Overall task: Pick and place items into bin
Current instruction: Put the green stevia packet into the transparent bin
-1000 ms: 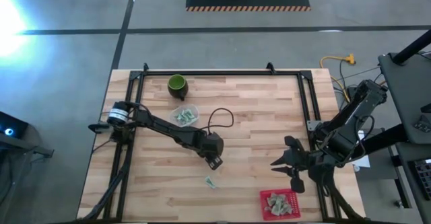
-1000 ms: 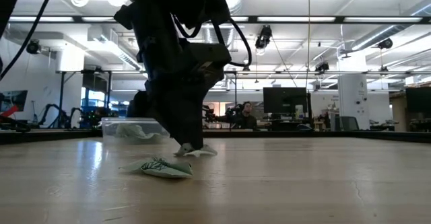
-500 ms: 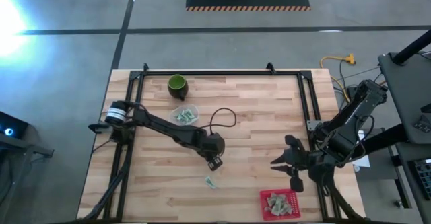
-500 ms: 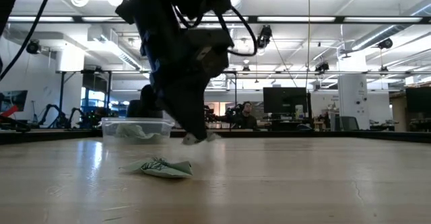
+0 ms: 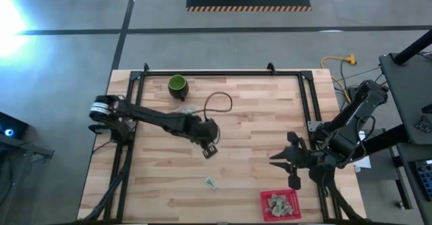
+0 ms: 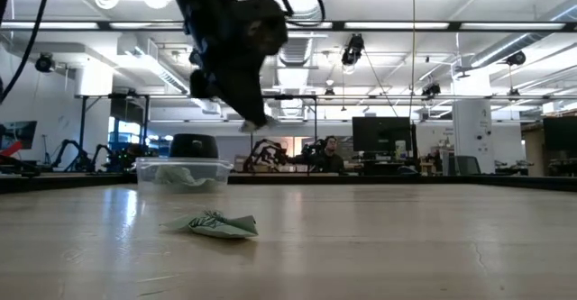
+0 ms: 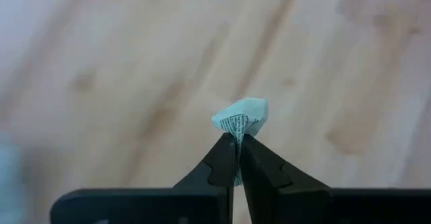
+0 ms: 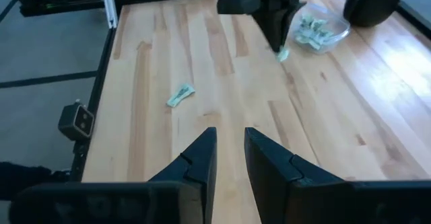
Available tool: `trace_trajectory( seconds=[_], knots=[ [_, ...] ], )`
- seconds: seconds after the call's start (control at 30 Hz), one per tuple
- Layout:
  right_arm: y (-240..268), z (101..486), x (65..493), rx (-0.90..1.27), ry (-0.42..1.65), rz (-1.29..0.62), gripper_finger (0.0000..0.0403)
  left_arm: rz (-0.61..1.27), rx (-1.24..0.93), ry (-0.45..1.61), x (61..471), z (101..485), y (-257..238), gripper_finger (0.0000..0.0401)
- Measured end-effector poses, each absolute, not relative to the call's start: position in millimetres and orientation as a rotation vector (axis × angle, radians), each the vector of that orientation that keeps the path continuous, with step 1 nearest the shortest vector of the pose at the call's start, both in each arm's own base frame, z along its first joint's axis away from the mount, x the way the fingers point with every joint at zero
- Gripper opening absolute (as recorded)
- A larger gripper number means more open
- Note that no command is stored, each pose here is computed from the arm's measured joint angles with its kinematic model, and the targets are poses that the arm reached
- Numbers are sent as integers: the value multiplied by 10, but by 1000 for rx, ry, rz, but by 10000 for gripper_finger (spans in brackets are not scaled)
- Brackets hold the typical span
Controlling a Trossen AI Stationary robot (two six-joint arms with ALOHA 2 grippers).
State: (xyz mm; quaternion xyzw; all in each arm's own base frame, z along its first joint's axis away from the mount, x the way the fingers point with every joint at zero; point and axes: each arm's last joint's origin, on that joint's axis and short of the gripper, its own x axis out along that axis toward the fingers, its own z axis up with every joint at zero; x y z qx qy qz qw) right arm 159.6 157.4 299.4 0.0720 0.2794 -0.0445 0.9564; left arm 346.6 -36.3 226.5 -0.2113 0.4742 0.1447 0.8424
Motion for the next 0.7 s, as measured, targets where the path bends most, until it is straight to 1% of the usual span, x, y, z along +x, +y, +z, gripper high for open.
trace_trajectory(
  seconds=[0.27, 0.37, 0.5, 0.7],
  knots=[
    [1558, 3002, 1609, 144, 540, -125, 68, 456, -284, 1050, 3118, 2556, -61, 4],
    [1550, 3007, 1621, 150, 529, -138, 68, 507, -204, 1096, 3014, 2593, 59, 4],
    [1545, 3015, 1633, 157, 518, -145, 68, 538, -151, 1166, 2930, 2582, 244, 4],
    [1552, 3031, 1649, 182, 502, -142, 68, 577, -139, 1250, 2820, 2419, 469, 4]
  ],
)
